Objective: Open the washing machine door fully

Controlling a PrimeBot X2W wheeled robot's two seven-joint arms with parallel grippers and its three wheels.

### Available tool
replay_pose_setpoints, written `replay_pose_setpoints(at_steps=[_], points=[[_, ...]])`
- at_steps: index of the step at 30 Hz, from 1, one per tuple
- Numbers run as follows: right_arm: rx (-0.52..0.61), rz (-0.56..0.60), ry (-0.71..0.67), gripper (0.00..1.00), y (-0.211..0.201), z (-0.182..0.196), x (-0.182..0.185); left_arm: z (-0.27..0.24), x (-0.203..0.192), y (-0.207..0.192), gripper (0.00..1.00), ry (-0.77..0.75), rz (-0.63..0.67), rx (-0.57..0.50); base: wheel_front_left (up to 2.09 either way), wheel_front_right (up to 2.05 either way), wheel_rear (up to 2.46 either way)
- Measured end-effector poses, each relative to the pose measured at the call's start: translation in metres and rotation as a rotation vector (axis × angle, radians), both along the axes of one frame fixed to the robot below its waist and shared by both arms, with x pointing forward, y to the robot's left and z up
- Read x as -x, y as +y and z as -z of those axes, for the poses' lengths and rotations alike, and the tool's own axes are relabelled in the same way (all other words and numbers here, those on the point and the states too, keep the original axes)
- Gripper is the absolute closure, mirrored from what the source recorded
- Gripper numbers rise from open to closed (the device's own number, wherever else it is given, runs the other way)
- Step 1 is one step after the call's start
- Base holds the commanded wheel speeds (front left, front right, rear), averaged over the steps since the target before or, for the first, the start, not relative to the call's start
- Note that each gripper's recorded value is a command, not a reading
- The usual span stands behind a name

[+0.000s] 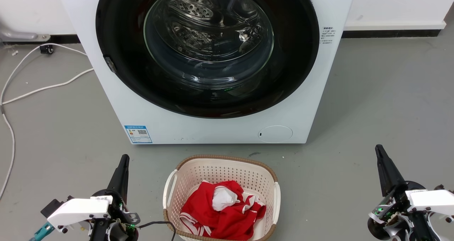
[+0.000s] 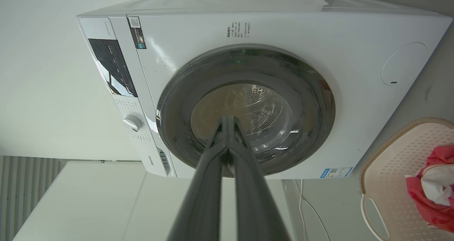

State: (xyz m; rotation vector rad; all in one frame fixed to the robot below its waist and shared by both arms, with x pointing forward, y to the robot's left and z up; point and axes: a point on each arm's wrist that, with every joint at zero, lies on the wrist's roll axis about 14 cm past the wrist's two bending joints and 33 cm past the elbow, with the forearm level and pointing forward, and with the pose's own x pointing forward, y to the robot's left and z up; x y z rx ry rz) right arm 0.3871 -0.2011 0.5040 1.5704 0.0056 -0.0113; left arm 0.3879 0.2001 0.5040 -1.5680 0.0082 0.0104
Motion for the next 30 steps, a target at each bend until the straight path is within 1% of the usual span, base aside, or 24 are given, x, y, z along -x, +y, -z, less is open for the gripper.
replay_pose_setpoints(at_steps=[11,12,17,25,30], points=[[0.001,-0.004,0.0,1.0,0.001,0.0,0.0,0.0,0.0,0.0,1.0,0.0,0.0,0.001,0.0,0.0,0.0],[0.001,-0.004,0.0,0.0,0.001,0.0,0.0,0.0,0.0,0.0,0.0,0.0,0.0,0.001,0.0,0.0,0.0],[-0.006,-0.001,0.049,0.0,0.002,0.017,0.008,0.016,0.008,-0.002,0.0,0.049,-0.003,0.008,0.0,0.0,0.0],[0.01,0.014,0.028,0.0,0.004,0.011,0.01,0.006,0.005,-0.01,0.0,0.015,-0.001,-0.015,0.0,0.0,0.0],[0.085,0.028,0.015,0.0,0.003,0.006,0.012,-0.005,0.005,-0.01,0.0,-0.017,-0.015,-0.069,0.0,0.0,0.0]])
